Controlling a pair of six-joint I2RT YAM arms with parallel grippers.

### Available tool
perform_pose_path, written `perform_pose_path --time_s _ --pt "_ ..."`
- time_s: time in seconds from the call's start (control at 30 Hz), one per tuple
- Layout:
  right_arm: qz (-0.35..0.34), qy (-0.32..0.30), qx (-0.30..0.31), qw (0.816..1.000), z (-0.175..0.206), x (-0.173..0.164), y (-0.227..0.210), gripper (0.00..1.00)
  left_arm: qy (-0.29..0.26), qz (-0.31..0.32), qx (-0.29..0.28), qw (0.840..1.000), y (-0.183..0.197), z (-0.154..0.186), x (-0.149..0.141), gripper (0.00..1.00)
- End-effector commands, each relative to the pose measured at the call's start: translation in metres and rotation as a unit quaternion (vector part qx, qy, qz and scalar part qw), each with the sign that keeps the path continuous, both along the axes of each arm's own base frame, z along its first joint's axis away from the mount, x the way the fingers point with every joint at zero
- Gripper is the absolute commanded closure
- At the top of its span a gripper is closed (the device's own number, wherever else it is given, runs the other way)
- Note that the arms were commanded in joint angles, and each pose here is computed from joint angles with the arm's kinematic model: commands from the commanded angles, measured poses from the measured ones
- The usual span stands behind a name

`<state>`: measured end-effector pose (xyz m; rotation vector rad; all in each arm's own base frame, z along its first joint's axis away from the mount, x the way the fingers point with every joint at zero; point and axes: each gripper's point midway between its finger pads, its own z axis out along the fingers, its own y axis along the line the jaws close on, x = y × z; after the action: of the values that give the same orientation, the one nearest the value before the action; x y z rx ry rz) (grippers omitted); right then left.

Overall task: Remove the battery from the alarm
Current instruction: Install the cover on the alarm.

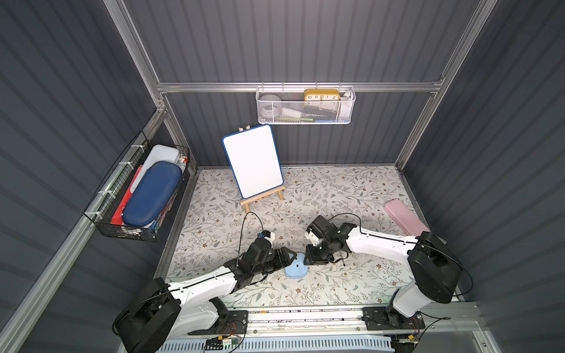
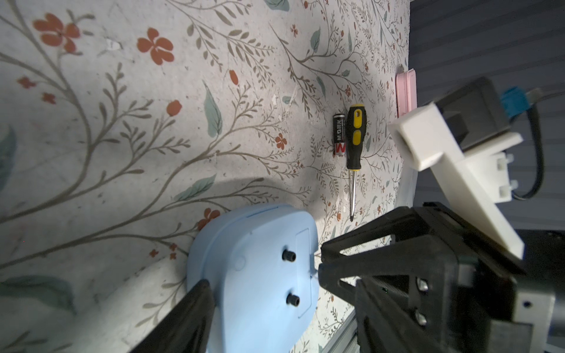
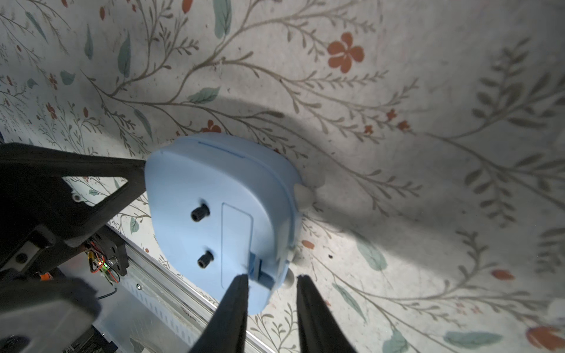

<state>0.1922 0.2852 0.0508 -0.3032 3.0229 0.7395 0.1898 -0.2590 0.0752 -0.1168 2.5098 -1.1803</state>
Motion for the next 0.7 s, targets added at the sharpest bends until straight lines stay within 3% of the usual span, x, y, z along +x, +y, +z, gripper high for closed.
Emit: perform_pose_path --time_s 0.0,0.67 --pt "0.001 0.01 -0.01 1.0 -0.007 -0.004 -0.004 0.68 0.008 0.002 0.003 1.0 0.003 -0.003 -0.005 0.24" --pt "-0.004 -0.02 -0.023 1.0 0.006 0.005 -0.009 0.68 0.009 0.011 0.002 1.0 0.004 0.005 -0.004 0.22"
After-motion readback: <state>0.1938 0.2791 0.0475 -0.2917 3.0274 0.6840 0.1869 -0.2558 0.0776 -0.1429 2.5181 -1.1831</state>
